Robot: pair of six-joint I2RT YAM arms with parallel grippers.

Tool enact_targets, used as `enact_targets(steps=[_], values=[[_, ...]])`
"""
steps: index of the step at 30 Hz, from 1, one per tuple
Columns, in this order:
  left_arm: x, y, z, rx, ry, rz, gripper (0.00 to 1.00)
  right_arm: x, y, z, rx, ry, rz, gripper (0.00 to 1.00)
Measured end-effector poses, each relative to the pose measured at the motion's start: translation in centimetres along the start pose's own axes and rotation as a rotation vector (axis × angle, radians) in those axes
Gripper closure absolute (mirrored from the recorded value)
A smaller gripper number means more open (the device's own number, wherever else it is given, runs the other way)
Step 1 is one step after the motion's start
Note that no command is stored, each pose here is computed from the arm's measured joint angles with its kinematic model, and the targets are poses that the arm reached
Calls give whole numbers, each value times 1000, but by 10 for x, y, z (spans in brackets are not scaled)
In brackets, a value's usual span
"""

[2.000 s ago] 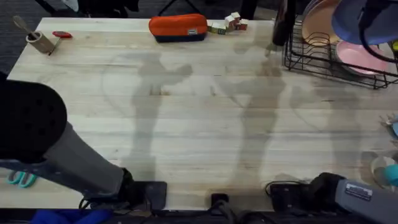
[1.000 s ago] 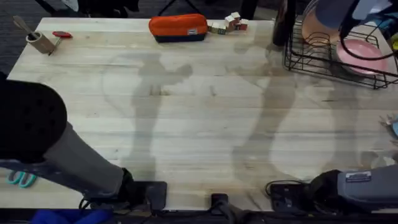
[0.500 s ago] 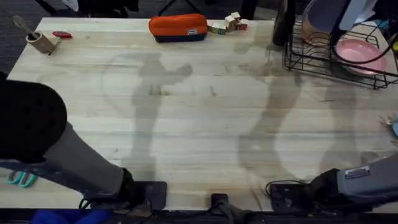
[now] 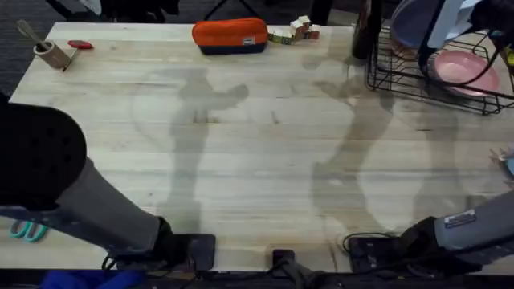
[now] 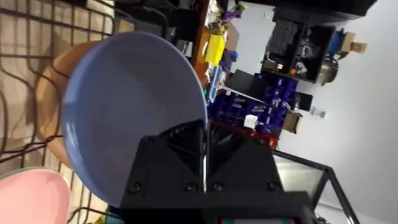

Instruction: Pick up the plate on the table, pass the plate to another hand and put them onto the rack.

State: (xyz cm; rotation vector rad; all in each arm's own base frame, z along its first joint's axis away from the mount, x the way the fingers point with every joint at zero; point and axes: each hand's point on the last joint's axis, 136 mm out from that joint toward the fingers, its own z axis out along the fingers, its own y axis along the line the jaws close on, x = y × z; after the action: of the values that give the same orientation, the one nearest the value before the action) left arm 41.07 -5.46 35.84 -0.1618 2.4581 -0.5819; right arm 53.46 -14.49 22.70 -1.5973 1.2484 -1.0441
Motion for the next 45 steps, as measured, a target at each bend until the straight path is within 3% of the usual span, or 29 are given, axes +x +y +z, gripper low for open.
enact_targets(steps=[4,11,29,37,45], values=[[0,0,0,0,0,0,7,0,8,4,-12,-4,3,973],[1,0,0,-2,3,-1,7,6,-12,4,65,20,-44,973],[3,1,0,-6,10,-4,7,-1,11,4,-27,-8,6,973],[6,2,0,-10,22,-10,7,7,-14,4,72,23,-53,974],[6,2,0,-11,22,-10,7,7,-16,4,77,25,-56,974]])
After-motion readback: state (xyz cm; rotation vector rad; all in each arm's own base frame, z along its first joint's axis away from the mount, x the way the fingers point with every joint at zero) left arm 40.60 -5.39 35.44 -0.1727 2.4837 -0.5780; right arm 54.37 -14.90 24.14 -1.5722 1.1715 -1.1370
